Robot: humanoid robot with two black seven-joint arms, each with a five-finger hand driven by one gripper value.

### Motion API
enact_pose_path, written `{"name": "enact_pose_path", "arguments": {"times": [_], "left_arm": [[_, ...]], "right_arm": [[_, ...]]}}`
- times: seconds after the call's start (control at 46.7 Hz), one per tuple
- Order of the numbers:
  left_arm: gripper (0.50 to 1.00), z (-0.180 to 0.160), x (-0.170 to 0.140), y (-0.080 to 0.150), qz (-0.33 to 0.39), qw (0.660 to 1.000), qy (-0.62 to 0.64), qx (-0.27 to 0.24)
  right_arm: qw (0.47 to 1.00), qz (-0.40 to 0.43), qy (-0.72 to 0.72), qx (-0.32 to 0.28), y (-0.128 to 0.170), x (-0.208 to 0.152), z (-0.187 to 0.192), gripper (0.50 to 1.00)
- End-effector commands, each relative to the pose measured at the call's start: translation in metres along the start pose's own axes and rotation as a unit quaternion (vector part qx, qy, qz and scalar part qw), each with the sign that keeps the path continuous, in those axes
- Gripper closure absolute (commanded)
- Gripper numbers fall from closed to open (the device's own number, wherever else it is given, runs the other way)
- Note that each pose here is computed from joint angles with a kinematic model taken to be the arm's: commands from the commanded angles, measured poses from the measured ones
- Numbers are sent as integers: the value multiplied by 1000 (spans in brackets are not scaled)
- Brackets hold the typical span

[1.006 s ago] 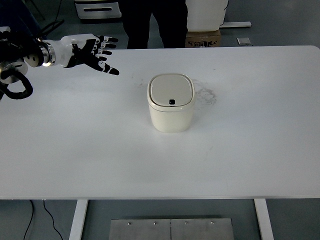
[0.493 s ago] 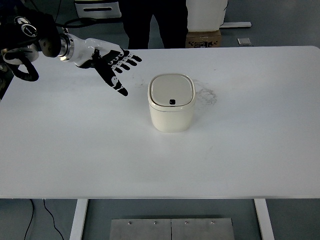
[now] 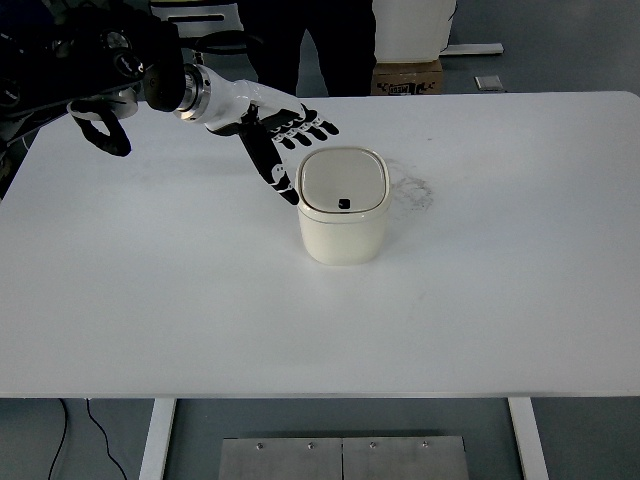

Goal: Open trash can
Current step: 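Press the left hand's fingers onto the black button on the lid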

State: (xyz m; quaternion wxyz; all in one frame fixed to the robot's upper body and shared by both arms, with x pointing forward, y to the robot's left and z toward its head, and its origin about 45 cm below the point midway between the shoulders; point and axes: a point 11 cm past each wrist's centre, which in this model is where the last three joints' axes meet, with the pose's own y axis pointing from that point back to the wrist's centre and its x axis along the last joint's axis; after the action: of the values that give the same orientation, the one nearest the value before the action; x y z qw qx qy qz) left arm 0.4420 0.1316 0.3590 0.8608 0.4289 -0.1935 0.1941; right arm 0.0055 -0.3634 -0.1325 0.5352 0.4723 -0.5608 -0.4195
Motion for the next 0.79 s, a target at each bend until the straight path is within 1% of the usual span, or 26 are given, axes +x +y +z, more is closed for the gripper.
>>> {"name": "enact_pose_path", "arguments": {"times": [0.0,0.15,0.278,0.343,0.535,0.664,0.771], "left_arm": [[500,3,-3,-4,-6,1000,-2,-2],[500,11,-8,-7,-16,1000,-7,-7],[500,8,-10,-8,-26,999,-12,20],[500,8,-11,-9,-28,999,-13,24],[500,12,-15,-12,-33,999,-12,19],[500,23,-16,-14,-35,999,-14,4],[500,25,-17,-15,-36,999,-15,4]], "right_arm": [[1000,0,0,-1,0,0,1,509],[1000,0,0,0,0,0,0,509],[1000,0,0,-1,0,0,1,509],[1000,0,0,-1,0,0,1,509],[1000,0,0,-1,0,0,1,509],[1000,0,0,-1,0,0,1,509],[1000,0,0,0,0,0,0,509]]}}
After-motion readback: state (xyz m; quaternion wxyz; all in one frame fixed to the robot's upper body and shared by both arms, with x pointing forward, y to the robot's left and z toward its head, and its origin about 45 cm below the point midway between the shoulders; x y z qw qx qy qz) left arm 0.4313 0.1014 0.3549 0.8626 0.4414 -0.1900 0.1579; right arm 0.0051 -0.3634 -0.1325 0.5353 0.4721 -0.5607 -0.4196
